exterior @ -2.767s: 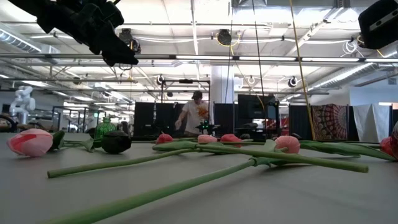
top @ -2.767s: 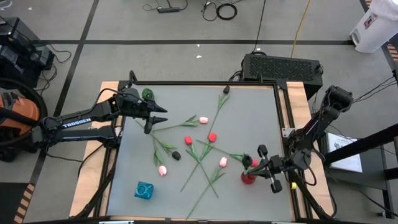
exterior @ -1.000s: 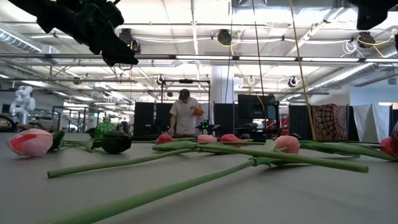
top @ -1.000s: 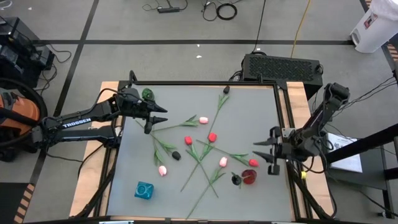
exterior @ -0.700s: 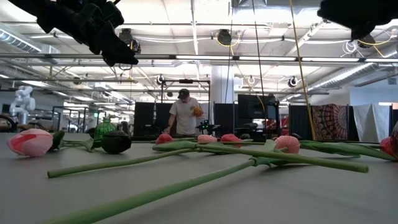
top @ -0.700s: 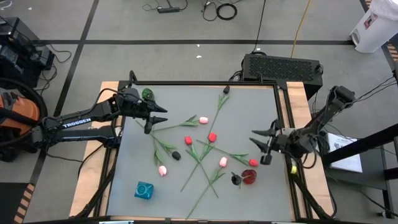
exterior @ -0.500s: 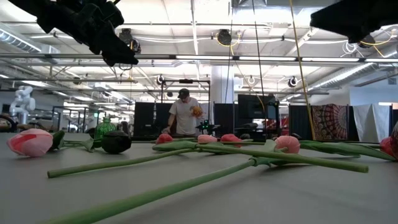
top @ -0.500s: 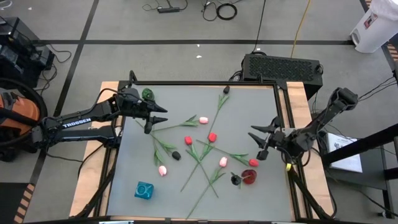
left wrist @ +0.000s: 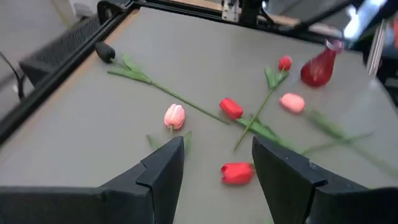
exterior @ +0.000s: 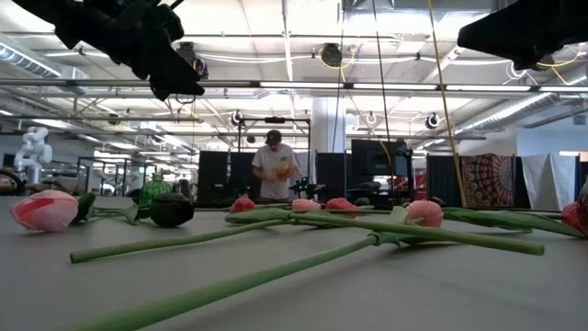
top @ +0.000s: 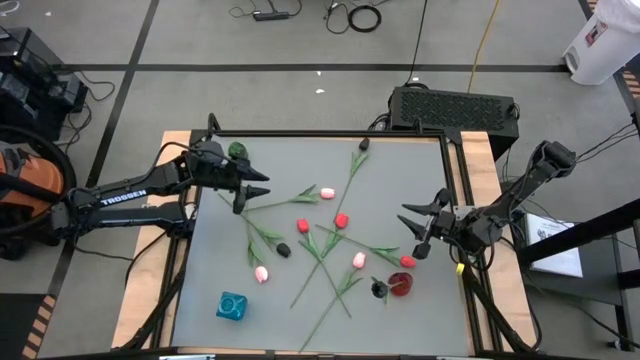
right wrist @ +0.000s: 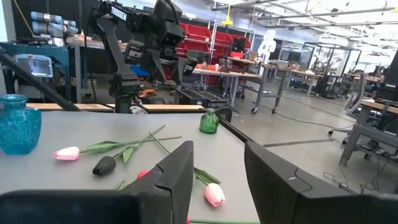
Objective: Sort flowers into vase by color
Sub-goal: Put the top black flower into the red vase
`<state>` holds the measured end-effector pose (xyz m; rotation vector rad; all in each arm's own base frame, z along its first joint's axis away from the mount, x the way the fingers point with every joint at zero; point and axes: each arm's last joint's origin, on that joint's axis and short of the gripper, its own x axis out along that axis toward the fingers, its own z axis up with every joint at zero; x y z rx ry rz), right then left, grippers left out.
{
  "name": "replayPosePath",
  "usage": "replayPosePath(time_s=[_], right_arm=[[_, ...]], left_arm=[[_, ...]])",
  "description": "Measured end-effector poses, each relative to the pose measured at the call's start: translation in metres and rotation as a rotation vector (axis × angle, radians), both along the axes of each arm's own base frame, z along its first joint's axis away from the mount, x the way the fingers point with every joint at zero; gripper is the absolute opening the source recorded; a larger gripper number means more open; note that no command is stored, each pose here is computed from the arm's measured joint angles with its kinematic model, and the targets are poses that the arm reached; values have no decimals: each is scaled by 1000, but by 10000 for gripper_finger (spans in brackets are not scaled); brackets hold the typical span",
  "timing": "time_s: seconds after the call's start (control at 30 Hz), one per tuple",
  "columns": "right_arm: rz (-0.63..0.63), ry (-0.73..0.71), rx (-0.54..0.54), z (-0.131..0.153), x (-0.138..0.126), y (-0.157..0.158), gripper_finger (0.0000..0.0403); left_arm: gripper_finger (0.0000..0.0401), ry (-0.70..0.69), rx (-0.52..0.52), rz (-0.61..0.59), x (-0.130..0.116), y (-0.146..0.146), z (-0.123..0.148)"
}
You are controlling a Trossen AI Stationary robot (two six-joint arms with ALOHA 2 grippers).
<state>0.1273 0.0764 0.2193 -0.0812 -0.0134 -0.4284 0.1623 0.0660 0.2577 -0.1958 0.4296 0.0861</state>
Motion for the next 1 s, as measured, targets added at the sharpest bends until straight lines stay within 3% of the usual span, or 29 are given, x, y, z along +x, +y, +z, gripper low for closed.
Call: replayPosePath(time_s=[0.17, 0.37, 0.6, 0.83, 1.0], right_arm=[[0, 9, -7, -1, 0, 0, 135], [-1, 62, -54, -7, 0, 0, 135], [-5, 111, -111, -11, 0, 0, 135], [-24, 118, -126, -11, 0, -1, 135], [-98, 47, 3, -8, 4, -9, 135]], left_arm=[[197, -95, -7, 22, 4, 2, 9], [197, -277, -143, 166, 16, 10, 22], [197, -253, -233, 420, 33, 25, 6], [197, -164, -283, 444, 55, 35, -9], [197, -152, -307, 362, 67, 38, -5]])
